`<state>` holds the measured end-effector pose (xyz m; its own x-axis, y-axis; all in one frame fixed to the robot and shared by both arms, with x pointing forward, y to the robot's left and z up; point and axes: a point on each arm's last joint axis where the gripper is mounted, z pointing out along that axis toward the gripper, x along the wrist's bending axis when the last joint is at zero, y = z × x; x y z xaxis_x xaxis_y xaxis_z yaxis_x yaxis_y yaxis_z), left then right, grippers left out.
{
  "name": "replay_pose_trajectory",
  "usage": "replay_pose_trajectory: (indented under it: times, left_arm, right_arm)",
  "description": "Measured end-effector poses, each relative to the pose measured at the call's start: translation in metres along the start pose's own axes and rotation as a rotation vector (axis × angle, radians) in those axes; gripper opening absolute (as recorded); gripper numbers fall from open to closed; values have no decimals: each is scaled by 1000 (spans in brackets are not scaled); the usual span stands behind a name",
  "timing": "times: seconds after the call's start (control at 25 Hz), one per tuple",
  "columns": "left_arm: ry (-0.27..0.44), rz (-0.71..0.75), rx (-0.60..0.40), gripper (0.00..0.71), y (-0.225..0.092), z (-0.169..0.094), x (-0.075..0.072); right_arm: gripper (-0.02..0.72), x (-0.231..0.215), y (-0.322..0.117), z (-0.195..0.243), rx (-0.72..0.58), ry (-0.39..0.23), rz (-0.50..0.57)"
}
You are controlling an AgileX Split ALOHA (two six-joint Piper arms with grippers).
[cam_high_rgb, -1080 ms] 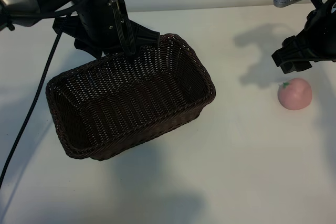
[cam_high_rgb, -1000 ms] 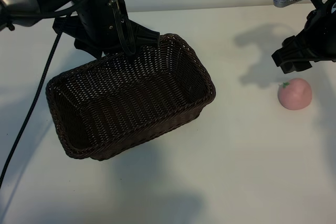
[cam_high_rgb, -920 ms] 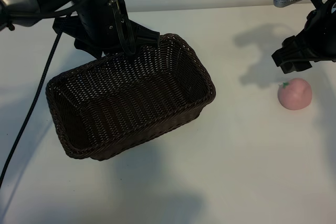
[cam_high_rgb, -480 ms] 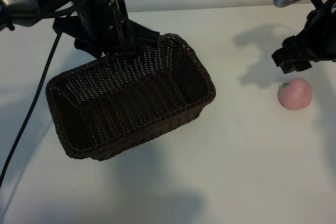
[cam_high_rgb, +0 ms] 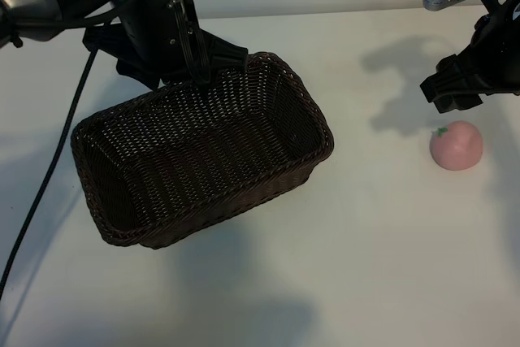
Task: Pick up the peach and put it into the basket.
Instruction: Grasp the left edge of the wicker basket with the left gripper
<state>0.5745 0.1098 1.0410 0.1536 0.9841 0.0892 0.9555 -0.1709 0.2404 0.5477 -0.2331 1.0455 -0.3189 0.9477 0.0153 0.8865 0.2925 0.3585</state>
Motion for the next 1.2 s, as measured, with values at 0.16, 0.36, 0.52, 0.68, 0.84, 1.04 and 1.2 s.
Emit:
replay_pose_trajectory:
  times: [0.16,0.36,0.52,0.68,0.84,1.04,1.2]
  left_arm:
    - [-14,1,-29,575,3,0,-1]
    - [-5,-1,-11,575,0,-2,0]
    - [0,-10,-7,575,-6,-17,6]
    - [9,-45,-38,575,-18,-38,17]
    - [60,-89,-38,575,-42,-44,32]
    - [134,-180,-24,575,-79,-38,51]
    - [164,-278,-40,575,-100,-31,63]
  right_arm:
    - [589,0,0,0,0,0,0]
    - [589,0,0,0,1,0,0]
    - [589,0,0,0,1,0,0]
    - [589,0,-1,0,7,1,0]
    - [589,0,-1,0,8,1,0]
    - [589,0,-1,0,12,2,0]
    - [589,0,-1,0,14,2,0]
